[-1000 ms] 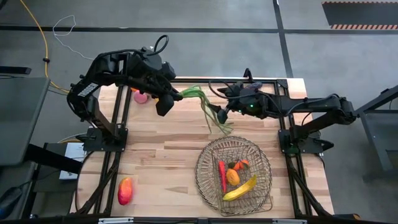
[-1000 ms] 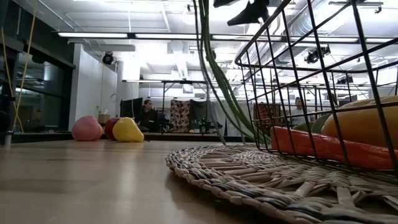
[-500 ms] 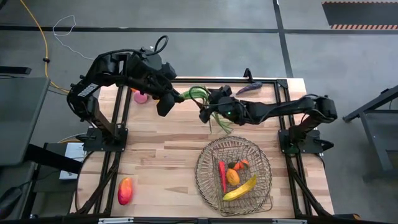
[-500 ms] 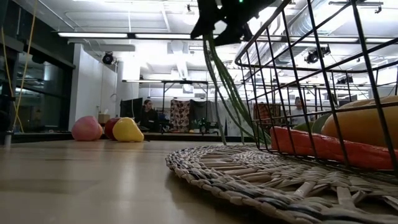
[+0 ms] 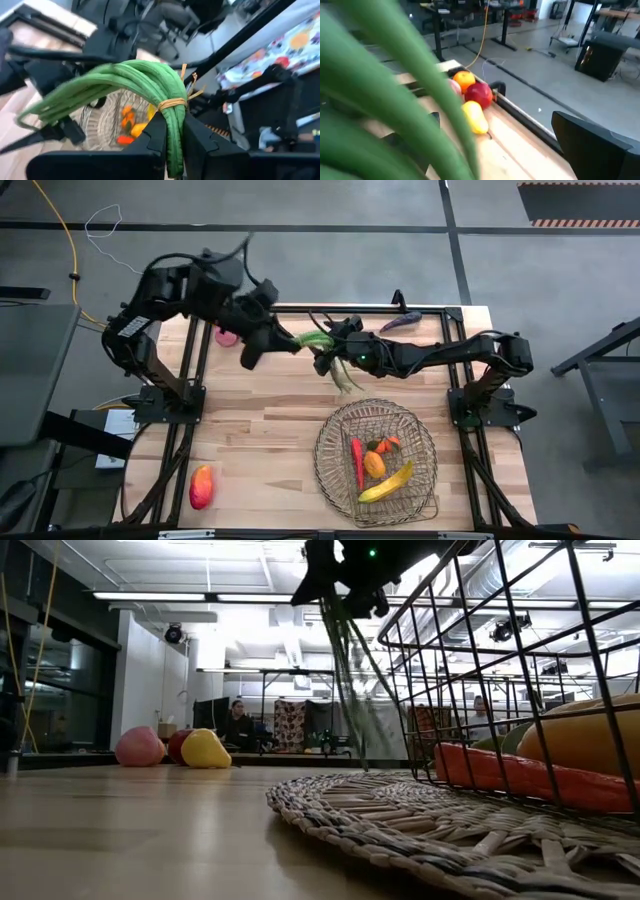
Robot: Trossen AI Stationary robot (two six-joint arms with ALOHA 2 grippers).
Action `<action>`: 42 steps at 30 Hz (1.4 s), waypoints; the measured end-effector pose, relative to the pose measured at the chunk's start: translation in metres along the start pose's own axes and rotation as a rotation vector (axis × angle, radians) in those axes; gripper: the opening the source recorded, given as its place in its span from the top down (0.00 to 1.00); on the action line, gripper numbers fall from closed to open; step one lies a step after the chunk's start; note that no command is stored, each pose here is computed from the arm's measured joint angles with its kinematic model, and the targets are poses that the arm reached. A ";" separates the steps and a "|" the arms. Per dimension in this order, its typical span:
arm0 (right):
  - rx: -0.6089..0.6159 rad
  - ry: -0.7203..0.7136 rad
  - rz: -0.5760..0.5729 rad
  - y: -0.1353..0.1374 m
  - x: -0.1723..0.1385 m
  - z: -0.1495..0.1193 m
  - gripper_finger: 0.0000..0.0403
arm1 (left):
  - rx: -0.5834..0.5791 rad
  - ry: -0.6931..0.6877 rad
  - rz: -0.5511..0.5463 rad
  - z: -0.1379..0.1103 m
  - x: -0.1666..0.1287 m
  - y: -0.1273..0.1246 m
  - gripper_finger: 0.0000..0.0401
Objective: Build produce basket
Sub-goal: Put the beans into the wire basket
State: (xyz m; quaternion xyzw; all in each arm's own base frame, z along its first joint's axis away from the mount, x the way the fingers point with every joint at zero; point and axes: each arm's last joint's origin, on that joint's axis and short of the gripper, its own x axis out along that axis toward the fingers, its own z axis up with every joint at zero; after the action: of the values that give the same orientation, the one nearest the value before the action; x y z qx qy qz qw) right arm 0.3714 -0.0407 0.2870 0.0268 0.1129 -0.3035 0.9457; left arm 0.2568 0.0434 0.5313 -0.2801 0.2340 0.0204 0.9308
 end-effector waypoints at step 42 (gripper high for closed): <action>0.113 0.003 0.294 0.015 -0.014 0.009 0.64 | 0.028 -0.257 -0.051 0.008 -0.063 -0.009 0.94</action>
State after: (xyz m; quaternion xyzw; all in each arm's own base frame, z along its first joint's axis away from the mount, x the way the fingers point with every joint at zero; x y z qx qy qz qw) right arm 0.3702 -0.0217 0.2987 0.0968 0.0919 -0.1675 0.9768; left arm 0.2059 0.0463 0.5694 -0.2680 0.1059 0.0290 0.9571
